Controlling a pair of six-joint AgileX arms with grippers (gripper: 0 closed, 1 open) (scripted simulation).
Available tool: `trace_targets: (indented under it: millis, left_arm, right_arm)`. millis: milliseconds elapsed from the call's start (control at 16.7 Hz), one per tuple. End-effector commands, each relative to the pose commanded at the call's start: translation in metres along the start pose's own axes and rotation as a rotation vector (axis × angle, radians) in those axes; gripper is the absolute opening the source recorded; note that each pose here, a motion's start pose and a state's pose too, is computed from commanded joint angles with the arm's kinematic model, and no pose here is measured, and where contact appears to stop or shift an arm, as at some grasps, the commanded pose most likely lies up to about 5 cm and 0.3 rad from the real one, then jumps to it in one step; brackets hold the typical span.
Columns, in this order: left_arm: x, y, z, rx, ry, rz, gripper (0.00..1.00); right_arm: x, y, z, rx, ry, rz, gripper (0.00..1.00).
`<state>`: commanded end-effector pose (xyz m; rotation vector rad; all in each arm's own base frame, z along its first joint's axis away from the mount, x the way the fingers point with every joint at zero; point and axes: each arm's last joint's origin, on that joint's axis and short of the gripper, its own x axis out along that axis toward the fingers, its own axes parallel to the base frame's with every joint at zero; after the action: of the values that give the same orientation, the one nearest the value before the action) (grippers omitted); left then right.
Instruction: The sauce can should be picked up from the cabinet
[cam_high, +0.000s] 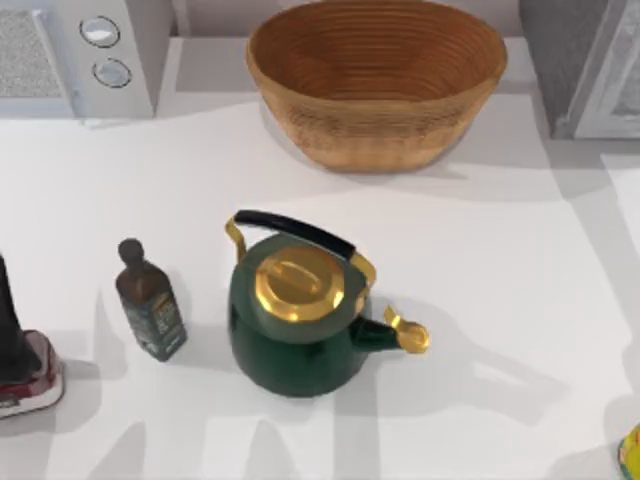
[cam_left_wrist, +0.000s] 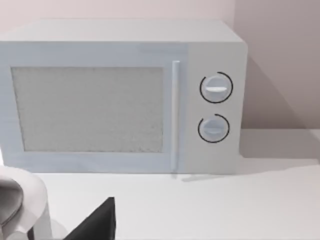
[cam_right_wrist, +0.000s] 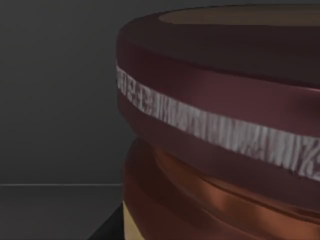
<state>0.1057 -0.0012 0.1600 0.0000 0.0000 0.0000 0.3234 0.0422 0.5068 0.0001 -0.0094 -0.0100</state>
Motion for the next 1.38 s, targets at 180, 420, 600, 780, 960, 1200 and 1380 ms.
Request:
trace_targets:
  millis: [180, 420, 600, 780, 960, 1200, 1380]
  left_arm:
    - [0.0, 0.0, 0.0, 0.0, 0.0, 0.0, 1.0]
    - [0.0, 0.0, 0.0, 0.0, 0.0, 0.0, 1.0]
    - [0.0, 0.0, 0.0, 0.0, 0.0, 0.0, 1.0]
    - [0.0, 0.0, 0.0, 0.0, 0.0, 0.0, 1.0]
    - [0.0, 0.0, 0.0, 0.0, 0.0, 0.0, 1.0]
    - [0.0, 0.0, 0.0, 0.0, 0.0, 0.0, 1.0]
    - [0.0, 0.0, 0.0, 0.0, 0.0, 0.0, 1.0]
  right_arm:
    - [0.0, 0.0, 0.0, 0.0, 0.0, 0.0, 0.0]
    - [-0.003, 0.003, 0.001, 0.0, 0.007, 0.007, 0.0]
    - [-0.028, 0.009, 0.012, -0.006, 0.026, 0.011, 0.0]
    - [-0.064, 0.01, 0.03, -0.006, 0.016, -0.005, 0.0]
    - [-0.107, 0.01, 0.045, -0.003, 0.01, -0.004, 0.0]
    - [-0.162, 0.004, 0.058, -0.001, 0.006, 0.005, 0.0]
    - [-0.18, 0.0, 0.062, 0.002, 0.0, 0.002, 0.0]
